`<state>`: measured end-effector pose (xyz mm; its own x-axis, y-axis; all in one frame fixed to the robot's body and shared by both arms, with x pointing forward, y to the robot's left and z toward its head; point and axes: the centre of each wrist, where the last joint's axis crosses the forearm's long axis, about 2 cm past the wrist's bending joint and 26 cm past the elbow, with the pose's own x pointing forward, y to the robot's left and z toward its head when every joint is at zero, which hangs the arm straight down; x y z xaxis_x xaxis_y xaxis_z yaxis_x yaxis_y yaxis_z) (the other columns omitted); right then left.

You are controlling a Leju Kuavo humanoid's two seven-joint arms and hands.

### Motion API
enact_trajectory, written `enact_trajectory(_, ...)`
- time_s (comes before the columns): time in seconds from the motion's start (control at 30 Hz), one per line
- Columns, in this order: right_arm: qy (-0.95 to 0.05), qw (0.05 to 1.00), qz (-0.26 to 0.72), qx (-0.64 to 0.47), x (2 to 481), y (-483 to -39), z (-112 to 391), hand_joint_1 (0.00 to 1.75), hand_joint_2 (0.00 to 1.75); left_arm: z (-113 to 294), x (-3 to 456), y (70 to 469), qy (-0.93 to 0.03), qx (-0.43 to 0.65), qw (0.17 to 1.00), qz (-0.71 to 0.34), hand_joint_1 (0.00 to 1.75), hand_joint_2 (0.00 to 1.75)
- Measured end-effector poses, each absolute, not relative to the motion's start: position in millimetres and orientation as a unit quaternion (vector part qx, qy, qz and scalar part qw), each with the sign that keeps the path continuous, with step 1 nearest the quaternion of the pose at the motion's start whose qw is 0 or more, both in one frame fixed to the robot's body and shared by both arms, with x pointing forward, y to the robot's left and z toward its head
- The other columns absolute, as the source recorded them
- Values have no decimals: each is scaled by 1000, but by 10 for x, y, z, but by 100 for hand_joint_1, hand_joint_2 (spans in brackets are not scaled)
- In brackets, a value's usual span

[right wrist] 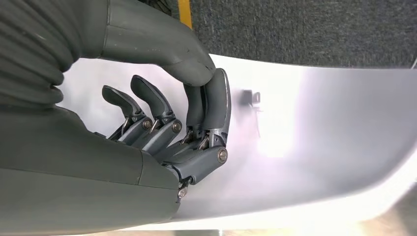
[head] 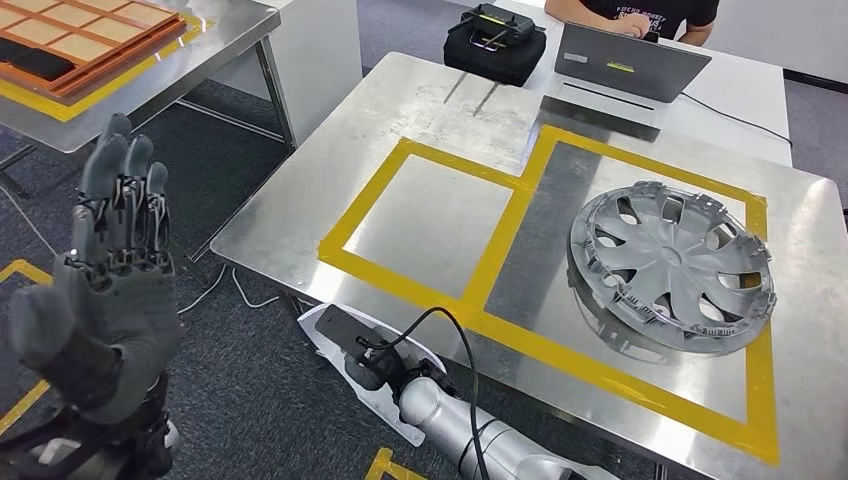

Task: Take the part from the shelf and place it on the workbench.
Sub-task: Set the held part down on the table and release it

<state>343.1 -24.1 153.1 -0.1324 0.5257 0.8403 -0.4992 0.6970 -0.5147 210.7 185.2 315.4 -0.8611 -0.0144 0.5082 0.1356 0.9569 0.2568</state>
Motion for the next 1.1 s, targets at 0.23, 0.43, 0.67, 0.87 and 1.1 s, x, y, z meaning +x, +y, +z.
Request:
enact_trajectory(0.23, -656, 658, 370, -14, 3512, -312, 1589, 175, 175, 3104, 2094, 1851, -951, -30, 271, -144, 0, 0)
enact_trajectory(0.43, -670, 650, 359, -12, 3569, -315, 1691, 175, 175, 3097, 2096, 1849, -951, -30, 273, -145, 0, 0)
enact_trajectory(0.67, -676, 649, 350, -11, 3584, -321, 1719, 175, 175, 3081, 2097, 1850, -950, -27, 275, -148, 0, 0)
enact_trajectory(0.87, -678, 651, 342, -6, 3608, -343, 1734, 175, 175, 3072, 2096, 1850, -949, -24, 276, -149, 0, 0)
enact_trajectory(1.1, -677, 658, 331, -9, 3662, -376, 1790, 175, 175, 3061, 2091, 1851, -949, -26, 277, -148, 0, 0)
